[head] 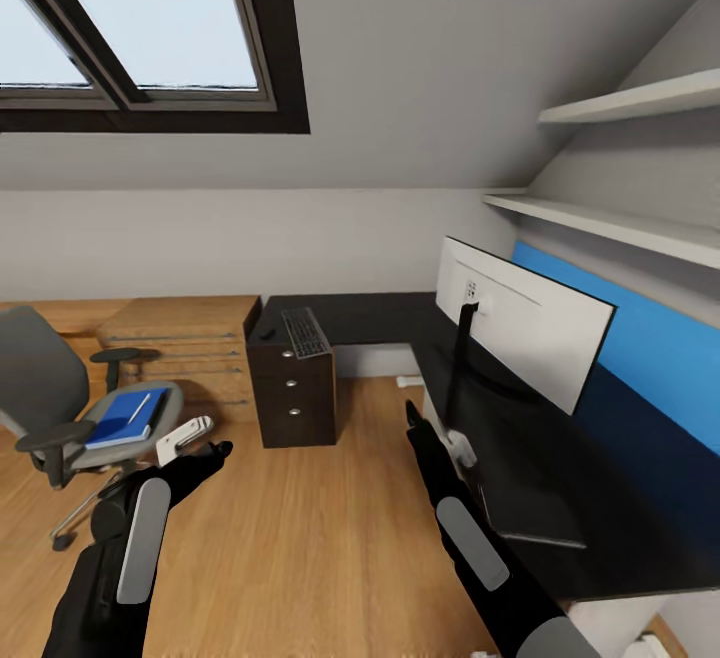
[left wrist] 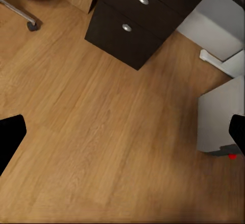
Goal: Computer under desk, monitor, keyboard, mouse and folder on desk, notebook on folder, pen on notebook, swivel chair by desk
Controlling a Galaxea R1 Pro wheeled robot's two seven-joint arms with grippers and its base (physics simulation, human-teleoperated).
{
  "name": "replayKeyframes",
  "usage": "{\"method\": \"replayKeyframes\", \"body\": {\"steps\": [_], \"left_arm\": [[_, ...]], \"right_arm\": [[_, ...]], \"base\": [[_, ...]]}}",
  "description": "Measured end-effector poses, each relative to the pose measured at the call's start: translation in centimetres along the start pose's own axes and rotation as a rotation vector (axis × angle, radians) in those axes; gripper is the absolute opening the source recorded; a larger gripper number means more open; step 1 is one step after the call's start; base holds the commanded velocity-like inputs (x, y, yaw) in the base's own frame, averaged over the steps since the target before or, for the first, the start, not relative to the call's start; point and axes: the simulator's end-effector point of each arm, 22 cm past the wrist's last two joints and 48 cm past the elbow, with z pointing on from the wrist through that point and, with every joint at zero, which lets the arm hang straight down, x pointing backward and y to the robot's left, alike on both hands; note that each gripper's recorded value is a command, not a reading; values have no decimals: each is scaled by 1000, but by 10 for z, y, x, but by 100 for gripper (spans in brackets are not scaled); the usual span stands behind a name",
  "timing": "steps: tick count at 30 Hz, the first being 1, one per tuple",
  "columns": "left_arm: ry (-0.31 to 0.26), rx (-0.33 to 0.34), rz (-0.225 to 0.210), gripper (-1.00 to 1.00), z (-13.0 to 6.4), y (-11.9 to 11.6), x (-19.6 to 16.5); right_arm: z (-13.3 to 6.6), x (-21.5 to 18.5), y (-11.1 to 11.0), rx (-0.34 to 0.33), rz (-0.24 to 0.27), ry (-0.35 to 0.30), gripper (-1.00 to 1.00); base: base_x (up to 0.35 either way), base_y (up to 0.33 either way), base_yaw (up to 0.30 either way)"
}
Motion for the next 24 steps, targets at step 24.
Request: {"method": "replayKeyframes", "body": {"steps": [24], "left_arm": [[7,11,20,100,-17,-13,-6]], "right_arm": [[-9,-19,10,0,-53,-12,100]], "base": [[-289,-235,0]]}}
